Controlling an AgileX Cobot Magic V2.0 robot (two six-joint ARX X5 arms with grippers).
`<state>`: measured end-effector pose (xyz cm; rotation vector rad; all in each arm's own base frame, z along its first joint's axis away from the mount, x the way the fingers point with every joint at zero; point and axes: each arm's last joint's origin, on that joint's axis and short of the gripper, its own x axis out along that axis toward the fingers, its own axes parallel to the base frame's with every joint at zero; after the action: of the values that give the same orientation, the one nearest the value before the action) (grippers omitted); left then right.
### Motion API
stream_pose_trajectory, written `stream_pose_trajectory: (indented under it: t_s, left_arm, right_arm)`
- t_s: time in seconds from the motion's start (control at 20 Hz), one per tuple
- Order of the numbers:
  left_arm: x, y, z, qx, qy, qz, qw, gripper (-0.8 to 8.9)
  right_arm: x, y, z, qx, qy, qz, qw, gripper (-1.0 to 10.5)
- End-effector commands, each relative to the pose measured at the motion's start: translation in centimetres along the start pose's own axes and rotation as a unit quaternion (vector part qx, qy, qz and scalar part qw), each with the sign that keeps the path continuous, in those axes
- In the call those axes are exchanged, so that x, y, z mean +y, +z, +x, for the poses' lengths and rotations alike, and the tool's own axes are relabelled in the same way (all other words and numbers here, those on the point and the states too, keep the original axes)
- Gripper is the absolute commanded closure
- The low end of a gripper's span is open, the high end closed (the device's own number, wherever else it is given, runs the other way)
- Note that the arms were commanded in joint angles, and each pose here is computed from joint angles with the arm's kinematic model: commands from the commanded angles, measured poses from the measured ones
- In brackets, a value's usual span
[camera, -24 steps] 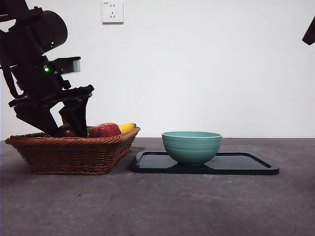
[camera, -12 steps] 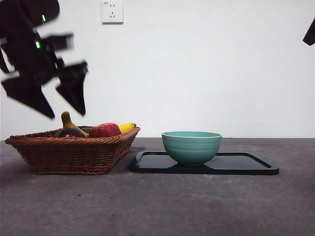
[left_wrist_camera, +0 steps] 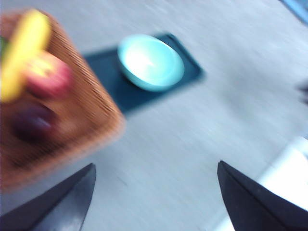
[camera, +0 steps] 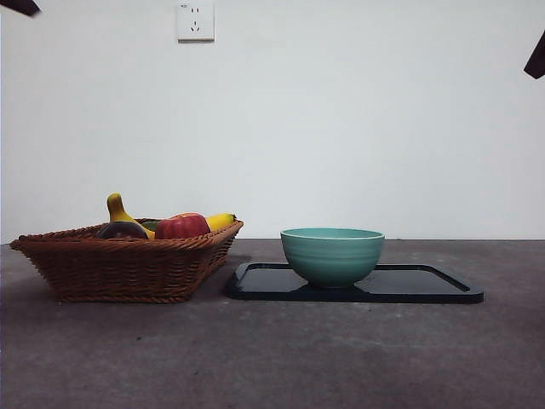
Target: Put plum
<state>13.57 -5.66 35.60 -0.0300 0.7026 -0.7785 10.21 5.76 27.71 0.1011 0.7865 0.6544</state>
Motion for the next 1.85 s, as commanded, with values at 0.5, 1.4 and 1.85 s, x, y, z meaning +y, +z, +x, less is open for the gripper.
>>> stream_pose_trajectory:
  t_s: [0.5,1.4,1.85]
  left_arm:
    - [-0.6,-1.6,-0.5,0.077,-0.032,0.024,0.996,4.12]
    - [-0.6,-1.6,-0.5,0.078,-0.032,0.023,0.996,4.12]
    - [-0.6,-1.6,-0.5,0.077,-0.032,0.022,0.996,4.12]
  right_arm:
    - [0.1,0.2,0.0,-0.001,0.004,0.006,1.000,7.7]
    - [-1.6,13.1,4.9,-0.009,-0.066,0.069,0.995,6.8]
    - [-6.3,17.2,14.3,0.062,-0.090,0.082,0.991,6.8]
